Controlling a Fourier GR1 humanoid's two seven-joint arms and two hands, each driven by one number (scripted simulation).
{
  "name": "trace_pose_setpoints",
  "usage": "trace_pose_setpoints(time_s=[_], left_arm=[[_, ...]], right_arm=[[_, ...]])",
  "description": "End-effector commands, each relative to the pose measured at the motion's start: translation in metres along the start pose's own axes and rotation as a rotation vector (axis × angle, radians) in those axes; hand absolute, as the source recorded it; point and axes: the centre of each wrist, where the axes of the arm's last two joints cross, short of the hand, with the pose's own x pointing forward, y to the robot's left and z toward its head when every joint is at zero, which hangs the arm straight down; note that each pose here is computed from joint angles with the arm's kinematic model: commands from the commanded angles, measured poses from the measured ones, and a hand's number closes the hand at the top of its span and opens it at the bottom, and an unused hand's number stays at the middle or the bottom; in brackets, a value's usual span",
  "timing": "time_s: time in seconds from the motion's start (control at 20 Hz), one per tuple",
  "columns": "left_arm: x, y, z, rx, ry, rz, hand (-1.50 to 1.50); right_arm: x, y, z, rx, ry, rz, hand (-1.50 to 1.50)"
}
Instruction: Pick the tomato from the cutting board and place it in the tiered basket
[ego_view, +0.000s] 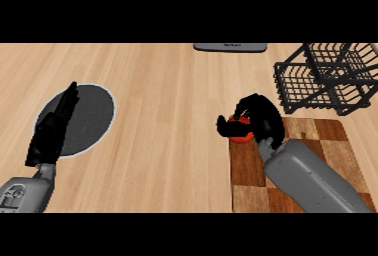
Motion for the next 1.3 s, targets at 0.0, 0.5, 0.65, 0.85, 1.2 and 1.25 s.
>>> trace_pose_setpoints(time_s=[0.0, 0.5, 0.65, 0.85, 1.2, 1.25], left_arm=[[0.0, -0.009, 0.005, 0.013, 0.016, 0.008, 0.0], [-0.007, -0.008, 0.01, 0.031, 0.014, -0.008, 0.0], [-0.015, 0.013, 0.001, 0.049, 0.018, -0.015, 0.0], [-0.006, -0.013, 0.012, 0.025, 0.023, 0.002, 0.0], [-0.001, -0.017, 0.009, 0.021, -0.003, -0.001, 0.0], [0.002, -0.006, 0.009, 0.026, 0.019, 0.003, 0.0]], right_arm=[[0.052, 0.021, 0.046, -0.002, -0.326, 0.043, 1.5], [0.113, -0.053, 0.066, -0.417, -0.466, -0.03, 1.5], [0.094, -0.097, 0.054, -0.49, -0.439, 0.055, 1.5], [0.115, -0.131, 0.076, -0.469, -0.422, 0.15, 1.5], [0.126, -0.177, 0.029, -0.415, -0.429, 0.122, 1.5], [0.1, -0.181, 0.02, -0.423, -0.428, 0.15, 1.5]])
